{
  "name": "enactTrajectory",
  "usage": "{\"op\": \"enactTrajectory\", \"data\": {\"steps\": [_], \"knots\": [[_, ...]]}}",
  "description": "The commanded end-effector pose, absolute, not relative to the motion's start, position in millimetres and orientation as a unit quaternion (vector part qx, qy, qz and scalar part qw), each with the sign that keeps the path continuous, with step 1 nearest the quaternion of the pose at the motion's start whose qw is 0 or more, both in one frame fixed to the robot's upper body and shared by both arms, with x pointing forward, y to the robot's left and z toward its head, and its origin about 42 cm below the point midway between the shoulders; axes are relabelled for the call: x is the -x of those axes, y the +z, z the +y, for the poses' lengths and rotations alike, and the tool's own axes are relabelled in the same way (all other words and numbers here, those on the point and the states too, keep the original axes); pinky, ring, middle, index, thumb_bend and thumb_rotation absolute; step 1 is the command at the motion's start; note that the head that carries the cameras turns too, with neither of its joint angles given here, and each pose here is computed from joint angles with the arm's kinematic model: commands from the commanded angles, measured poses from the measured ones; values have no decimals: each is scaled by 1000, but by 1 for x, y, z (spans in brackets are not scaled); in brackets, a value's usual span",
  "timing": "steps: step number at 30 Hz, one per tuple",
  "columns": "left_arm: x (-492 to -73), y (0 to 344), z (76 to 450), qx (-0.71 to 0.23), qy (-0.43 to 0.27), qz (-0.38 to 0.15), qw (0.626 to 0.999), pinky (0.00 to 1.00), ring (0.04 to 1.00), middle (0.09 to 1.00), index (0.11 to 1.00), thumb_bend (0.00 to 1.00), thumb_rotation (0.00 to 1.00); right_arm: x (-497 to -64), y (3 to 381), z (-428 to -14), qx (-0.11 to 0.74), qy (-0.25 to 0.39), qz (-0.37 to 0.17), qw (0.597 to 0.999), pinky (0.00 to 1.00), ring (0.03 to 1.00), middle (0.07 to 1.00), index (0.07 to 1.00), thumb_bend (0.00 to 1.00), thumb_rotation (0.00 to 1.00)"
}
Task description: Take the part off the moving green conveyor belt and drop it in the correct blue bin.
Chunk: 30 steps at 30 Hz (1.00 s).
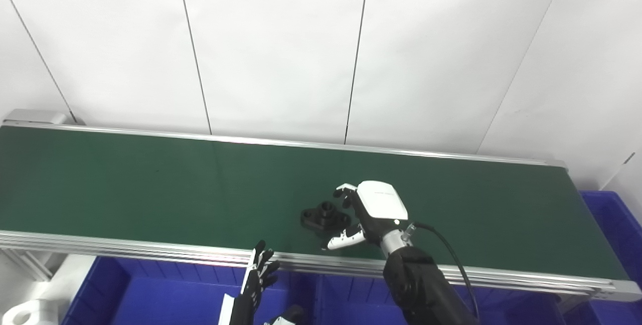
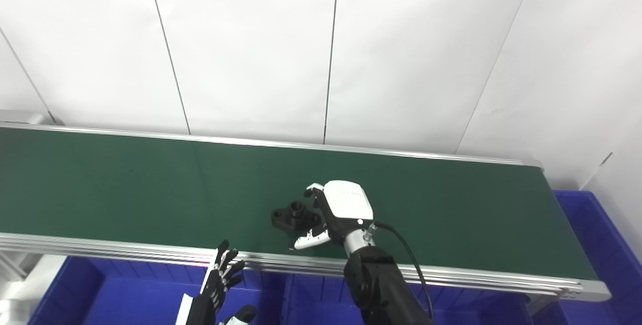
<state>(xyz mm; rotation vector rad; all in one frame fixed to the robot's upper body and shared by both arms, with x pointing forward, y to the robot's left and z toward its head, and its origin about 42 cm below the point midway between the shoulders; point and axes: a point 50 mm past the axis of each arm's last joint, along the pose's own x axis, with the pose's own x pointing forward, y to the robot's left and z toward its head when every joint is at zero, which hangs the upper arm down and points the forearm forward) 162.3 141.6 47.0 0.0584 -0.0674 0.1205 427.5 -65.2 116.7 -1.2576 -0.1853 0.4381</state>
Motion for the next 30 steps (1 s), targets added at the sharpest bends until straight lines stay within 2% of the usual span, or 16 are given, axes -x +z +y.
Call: {"op": "enactTrajectory", "data": {"steps": [1,6,11,14,16,17,20,22,23,25,30], "knots": [[-163,60,113,4,56,-56,997,838,882,948,994,783,729,-441,140,-55,584,187,-105,783,340,441,610,746,954,396],[-164,61,106,14,57,-59,997,833,879,947,993,782,710,-448,142,-50,588,200,-96,777,353,475,611,754,932,405],[-164,61,101,17,57,-62,996,828,873,943,992,780,711,-454,144,-44,599,205,-87,769,288,379,498,731,886,421],[-164,62,99,17,55,-63,996,841,879,948,997,777,725,-458,143,-43,606,210,-73,764,262,346,453,626,701,417],[-163,62,99,18,54,-62,996,854,888,953,1000,781,730,-461,141,-43,611,212,-63,760,236,310,394,485,615,390],[-163,62,98,19,54,-61,996,857,890,954,1000,784,728,-461,139,-43,612,210,-59,760,215,285,362,429,598,364],[-163,63,98,20,54,-61,996,860,891,954,1000,786,725,-461,135,-44,618,207,-51,757,182,248,320,368,589,323],[-163,63,98,17,53,-61,997,860,891,955,1000,782,726,-460,132,-45,621,204,-51,755,183,254,328,453,524,191],[-163,63,98,15,53,-60,997,858,891,957,1000,784,734,-460,131,-45,622,201,-52,755,167,235,306,461,515,172],[-163,63,98,16,53,-59,997,857,893,958,1000,786,740,-459,129,-47,623,194,-51,756,152,219,293,469,506,156],[-164,62,100,14,52,-61,997,856,890,959,1000,773,739,-458,125,-50,626,179,-47,758,185,265,355,478,501,154]]}}
